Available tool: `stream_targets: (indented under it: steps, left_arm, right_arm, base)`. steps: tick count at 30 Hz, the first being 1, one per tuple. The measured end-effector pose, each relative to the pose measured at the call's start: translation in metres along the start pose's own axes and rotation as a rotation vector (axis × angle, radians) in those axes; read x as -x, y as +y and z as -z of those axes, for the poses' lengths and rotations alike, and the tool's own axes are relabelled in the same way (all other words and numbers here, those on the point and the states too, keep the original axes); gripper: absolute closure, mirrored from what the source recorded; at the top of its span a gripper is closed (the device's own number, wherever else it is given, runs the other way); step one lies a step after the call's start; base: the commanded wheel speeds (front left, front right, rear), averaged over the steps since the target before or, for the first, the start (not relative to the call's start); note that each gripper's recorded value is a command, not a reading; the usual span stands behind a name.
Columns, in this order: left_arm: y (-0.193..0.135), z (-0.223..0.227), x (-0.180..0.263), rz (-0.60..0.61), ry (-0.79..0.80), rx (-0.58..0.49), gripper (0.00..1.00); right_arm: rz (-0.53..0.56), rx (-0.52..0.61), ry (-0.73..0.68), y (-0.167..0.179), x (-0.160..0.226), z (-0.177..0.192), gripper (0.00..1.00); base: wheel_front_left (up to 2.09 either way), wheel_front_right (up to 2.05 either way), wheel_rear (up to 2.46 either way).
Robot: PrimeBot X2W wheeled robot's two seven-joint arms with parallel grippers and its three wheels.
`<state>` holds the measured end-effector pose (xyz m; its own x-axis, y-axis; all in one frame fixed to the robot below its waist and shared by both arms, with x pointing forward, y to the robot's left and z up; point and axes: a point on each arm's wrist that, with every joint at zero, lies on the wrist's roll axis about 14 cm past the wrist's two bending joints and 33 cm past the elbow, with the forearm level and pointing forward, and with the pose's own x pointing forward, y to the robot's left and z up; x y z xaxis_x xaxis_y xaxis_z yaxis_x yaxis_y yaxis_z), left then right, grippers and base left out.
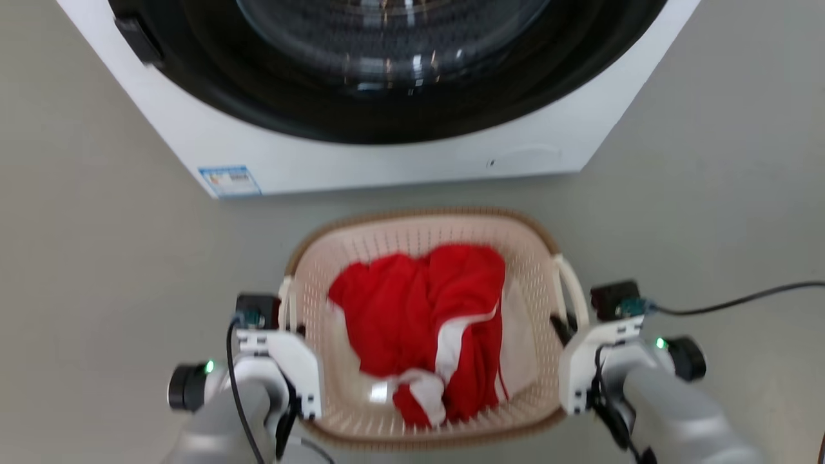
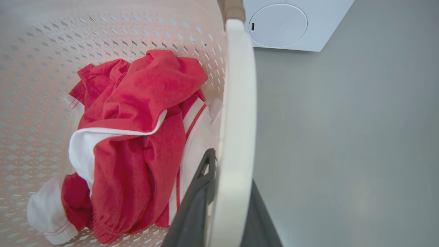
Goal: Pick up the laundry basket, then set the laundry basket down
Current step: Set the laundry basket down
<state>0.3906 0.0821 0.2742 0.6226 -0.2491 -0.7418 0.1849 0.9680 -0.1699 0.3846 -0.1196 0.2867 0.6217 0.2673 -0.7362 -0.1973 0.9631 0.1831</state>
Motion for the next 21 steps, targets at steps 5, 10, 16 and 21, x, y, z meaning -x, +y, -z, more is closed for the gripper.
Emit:
stream_targets:
  steps: [5, 10, 16, 21]
  left_arm:
    - [0.008, -0.013, -0.022, -0.007, -0.02, 0.019, 1.0]
    - [0.017, -0.026, -0.046, -0.009, -0.036, 0.0, 1.0]
    - [0.027, -0.021, -0.072, -0.013, -0.016, 0.004, 1.0]
    - [0.033, -0.021, -0.091, -0.012, -0.014, 0.018, 1.0]
  right_arm:
    - [0.005, 0.018, -0.014, -0.007, -0.025, -0.013, 1.0]
    - [0.007, 0.027, -0.026, -0.014, -0.054, -0.025, 1.0]
    - [0.005, 0.025, -0.003, -0.02, -0.084, -0.019, 1.0]
    - [0.004, 0.022, 0.005, -0.024, -0.107, -0.017, 1.0]
  base:
    - [0.0, 0.0, 0.0]
    - [0.0, 0.0, 0.0]
    - [0.0, 0.0, 0.0]
    - [0.0, 0.0, 0.0]
